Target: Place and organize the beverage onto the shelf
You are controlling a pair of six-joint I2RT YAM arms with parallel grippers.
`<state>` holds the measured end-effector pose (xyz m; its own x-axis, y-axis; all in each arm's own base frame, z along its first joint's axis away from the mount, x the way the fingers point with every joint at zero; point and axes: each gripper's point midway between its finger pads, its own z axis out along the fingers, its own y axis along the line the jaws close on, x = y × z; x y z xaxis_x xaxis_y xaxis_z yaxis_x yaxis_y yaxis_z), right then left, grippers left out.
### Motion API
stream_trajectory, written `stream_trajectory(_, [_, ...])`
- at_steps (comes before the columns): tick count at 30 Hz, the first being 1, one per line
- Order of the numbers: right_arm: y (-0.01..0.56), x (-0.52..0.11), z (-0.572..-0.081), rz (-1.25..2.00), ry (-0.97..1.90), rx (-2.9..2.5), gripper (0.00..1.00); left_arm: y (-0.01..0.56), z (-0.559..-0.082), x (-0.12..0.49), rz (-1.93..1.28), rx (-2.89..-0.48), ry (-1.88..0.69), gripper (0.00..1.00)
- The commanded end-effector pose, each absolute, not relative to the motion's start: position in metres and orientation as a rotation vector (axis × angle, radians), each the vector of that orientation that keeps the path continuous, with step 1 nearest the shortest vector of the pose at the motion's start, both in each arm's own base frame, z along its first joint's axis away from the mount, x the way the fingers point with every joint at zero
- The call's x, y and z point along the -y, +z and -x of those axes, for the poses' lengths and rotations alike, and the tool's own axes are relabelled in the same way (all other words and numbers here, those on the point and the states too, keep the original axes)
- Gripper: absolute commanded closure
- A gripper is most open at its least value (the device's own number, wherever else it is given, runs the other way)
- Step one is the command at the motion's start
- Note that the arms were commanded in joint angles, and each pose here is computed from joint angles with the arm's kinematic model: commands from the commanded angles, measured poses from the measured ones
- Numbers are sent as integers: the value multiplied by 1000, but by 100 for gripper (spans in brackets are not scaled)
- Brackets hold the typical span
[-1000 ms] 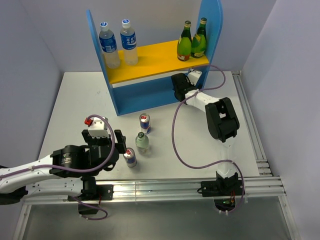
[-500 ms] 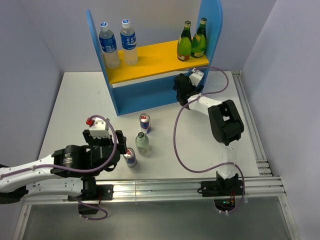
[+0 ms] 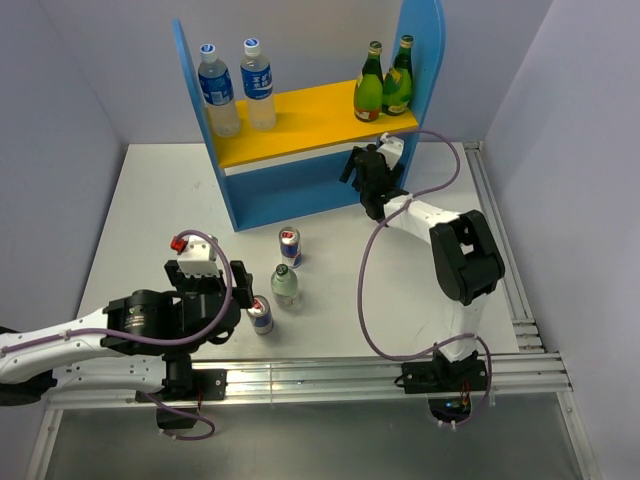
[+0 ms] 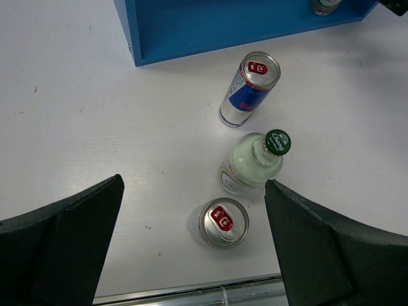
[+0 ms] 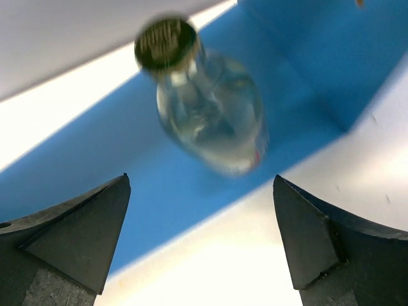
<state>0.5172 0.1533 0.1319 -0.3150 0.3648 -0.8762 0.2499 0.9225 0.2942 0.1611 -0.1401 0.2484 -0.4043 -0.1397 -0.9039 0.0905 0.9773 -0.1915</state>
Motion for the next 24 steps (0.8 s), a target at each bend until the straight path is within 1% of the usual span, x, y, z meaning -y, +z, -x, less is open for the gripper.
stream_trajectory(1, [167, -157, -500, -417, 154, -1873, 0, 262, -163, 139, 65, -1942, -270, 1])
stream_trajectory(2, [160, -152, -491, -426, 121, -1887, 0, 262, -162, 140, 61, -1943, -271, 1])
stream_trajectory(4, [169, -155, -472, -417, 126, -1888, 0, 262, -163, 140, 64, -1941, -273, 1])
stream_trajectory(5, [158, -153, -459, -407, 105, -1911, 0, 262, -162, 140, 66, -1941, -273, 1])
stream_trajectory(6, [170, -162, -443, -384, 117, -1900, 0, 262, -162, 140, 67, -1942, -267, 1])
stream_trajectory(8, [162, -171, -416, -331, 115, -1926, 0, 262, -162, 140, 63, -1941, -265, 1])
stream_trajectory(9, [163, -193, -397, -258, 152, -1939, 0, 262, -163, 141, 62, -1942, -263, 1])
stream_trajectory(10, [180, -202, -383, -228, 201, -1913, 0, 262, -162, 141, 61, -1942, -262, 1])
stream_trajectory(11, [172, -207, -368, -191, 210, -1929, 0, 261, -162, 141, 59, -1942, -259, 1])
stream_trajectory(12, [187, -216, -354, -167, 268, -1904, 0, 260, -163, 141, 55, -1944, -253, 1])
stream_trajectory(13, [188, -242, -335, -79, 379, -1921, 0, 262, -163, 141, 62, -1942, -258, 1])
stream_trajectory(16, [198, -263, -303, 3, 523, -1920, 0, 261, -162, 141, 59, -1942, -253, 1])
stream_trajectory(24, [213, -286, -247, 137, 630, -1934, 0, 262, -162, 142, 54, -1938, -259, 1])
